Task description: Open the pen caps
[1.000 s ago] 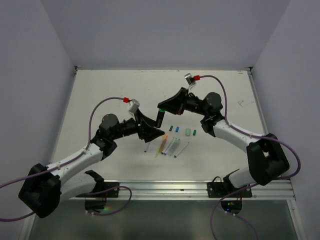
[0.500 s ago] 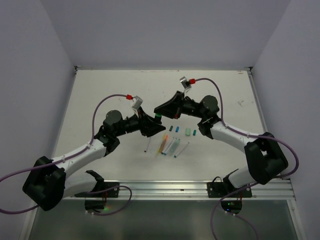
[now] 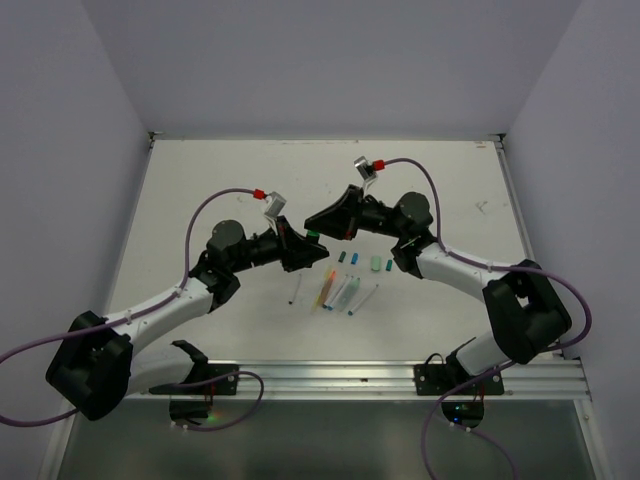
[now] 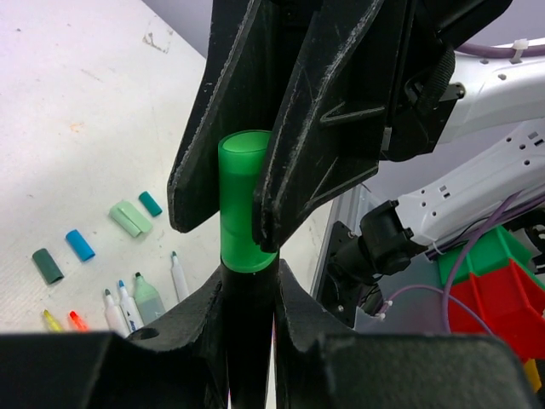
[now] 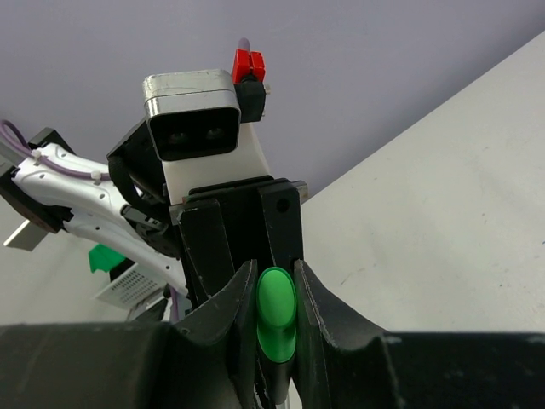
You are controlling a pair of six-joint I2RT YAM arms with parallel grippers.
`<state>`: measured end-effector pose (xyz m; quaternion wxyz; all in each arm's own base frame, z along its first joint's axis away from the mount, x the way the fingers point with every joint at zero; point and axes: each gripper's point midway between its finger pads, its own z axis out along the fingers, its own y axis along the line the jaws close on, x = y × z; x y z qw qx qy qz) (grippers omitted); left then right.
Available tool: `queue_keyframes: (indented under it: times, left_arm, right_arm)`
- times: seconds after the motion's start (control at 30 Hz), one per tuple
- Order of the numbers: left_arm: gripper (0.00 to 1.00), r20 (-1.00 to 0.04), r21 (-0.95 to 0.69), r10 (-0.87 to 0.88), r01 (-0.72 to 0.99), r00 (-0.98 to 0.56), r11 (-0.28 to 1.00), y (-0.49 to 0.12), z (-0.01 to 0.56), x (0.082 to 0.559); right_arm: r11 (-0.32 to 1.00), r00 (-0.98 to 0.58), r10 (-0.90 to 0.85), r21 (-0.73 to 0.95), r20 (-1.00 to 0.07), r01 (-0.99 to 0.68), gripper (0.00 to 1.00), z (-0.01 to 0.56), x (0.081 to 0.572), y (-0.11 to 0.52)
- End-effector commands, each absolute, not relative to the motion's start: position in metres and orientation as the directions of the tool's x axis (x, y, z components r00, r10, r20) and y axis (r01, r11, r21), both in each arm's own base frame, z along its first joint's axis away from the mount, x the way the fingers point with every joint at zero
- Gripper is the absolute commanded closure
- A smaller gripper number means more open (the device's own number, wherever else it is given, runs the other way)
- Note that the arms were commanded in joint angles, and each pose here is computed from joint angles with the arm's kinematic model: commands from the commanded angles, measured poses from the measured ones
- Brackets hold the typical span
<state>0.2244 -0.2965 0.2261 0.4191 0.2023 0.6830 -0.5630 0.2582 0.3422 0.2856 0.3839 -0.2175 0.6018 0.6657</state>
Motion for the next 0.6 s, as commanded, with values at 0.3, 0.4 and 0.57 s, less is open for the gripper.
queue_keyframes:
  times: [0.3, 0.4, 0.57]
  left_arm:
    - [1.00, -0.849, -0.528, -0.159, 0.798, -0.504, 0.289, -0.2954, 0.2331, 0.2260]
    - [1.00, -0.851, -0.524, -0.157, 0.803, -0.500, 0.284, -0.2955, 0.2344, 0.2256]
    - [1.00, -0.853, -0.522, -0.152, 0.807, -0.500, 0.275, -0.2968, 0.2352, 0.2239]
  right_arm:
    - [0.002, -0.582, 0.245, 0.601, -0.775, -0.800, 0.58, 0.3012, 0.2521, 0.3464]
    - [0.010, -0.580, 0.243, 0.600, -0.777, -0.800, 0.58, 0.3006, 0.2527, 0.3484]
    - [0.017, -0.580, 0.241, 0.601, -0.778, -0.799, 0.58, 0.2993, 0.2538, 0.3508]
